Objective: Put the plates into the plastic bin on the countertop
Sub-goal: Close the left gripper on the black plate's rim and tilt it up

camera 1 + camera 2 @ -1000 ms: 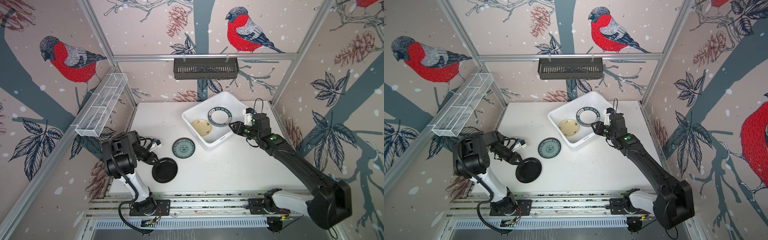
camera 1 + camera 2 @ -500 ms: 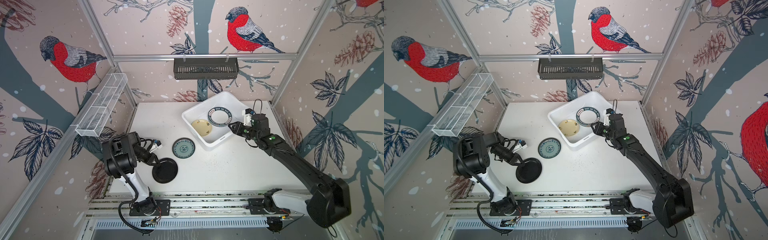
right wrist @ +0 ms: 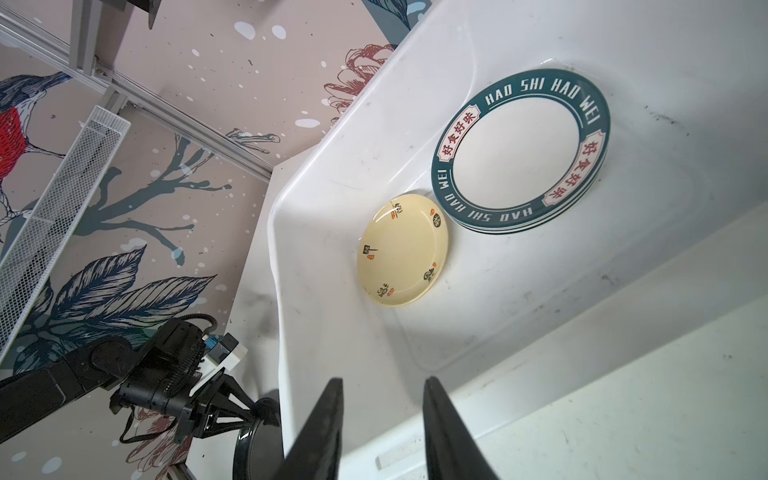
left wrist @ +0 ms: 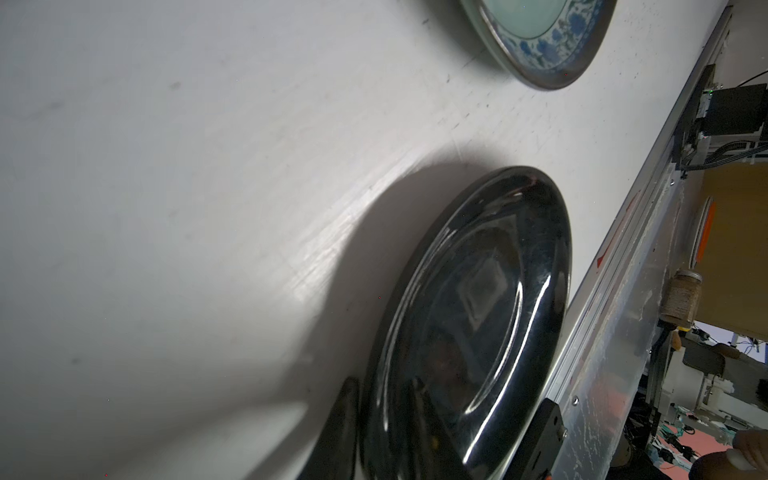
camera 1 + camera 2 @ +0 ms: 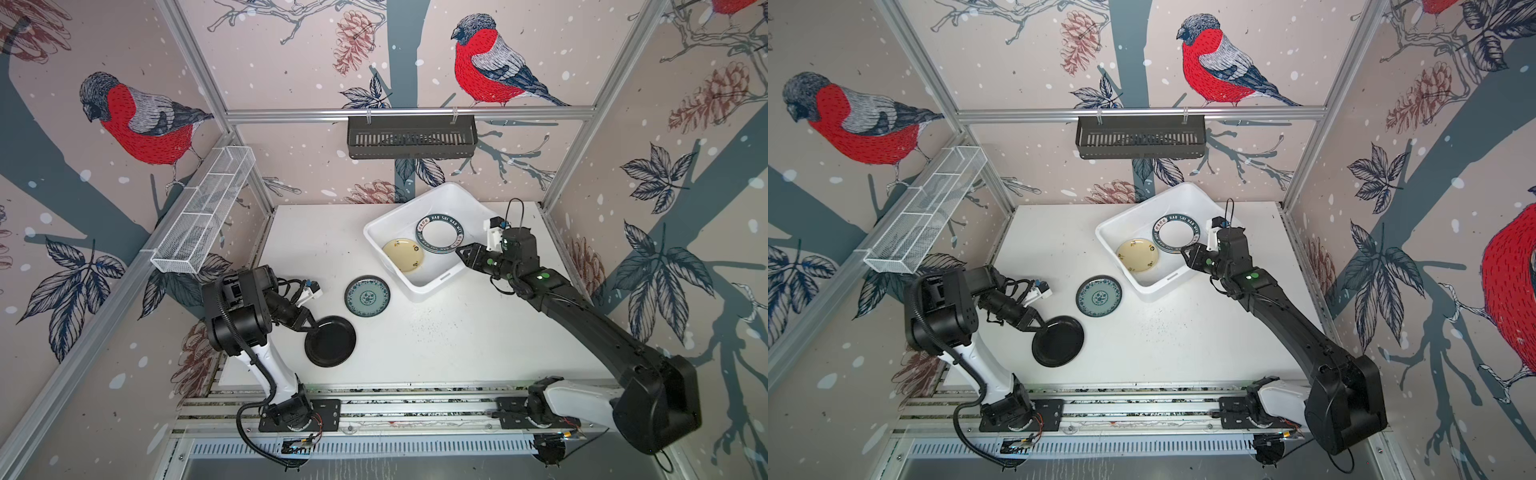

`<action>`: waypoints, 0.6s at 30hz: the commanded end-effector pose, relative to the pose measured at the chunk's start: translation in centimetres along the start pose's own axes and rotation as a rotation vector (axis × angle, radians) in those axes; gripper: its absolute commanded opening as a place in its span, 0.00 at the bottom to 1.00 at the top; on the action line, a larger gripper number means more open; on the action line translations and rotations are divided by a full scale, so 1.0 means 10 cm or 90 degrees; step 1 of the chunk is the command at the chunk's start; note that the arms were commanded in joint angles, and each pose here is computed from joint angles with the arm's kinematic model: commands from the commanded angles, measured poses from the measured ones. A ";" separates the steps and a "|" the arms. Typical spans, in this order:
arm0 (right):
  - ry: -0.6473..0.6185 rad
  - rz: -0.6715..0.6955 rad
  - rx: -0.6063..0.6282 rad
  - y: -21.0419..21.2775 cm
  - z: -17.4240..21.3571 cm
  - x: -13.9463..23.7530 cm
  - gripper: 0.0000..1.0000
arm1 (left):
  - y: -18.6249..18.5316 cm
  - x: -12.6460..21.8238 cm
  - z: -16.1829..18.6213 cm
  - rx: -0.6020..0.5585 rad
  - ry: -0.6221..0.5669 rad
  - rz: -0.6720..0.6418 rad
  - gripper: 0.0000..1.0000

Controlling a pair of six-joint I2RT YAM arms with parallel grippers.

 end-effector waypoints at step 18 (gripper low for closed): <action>-0.016 -0.010 0.004 0.03 -0.05 -0.01 0.34 | 0.02 0.08 0.00 -0.016 -0.009 -0.002 0.02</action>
Point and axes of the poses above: each gripper's point midway between its finger pads, its own x axis back along the fingers, its own y axis along the line the jaws close on, z = x × y, the point moved 8 cm from there along x, back along the fingers, and after that the axes turned 4 degrees about x, right-handed, at the moved point
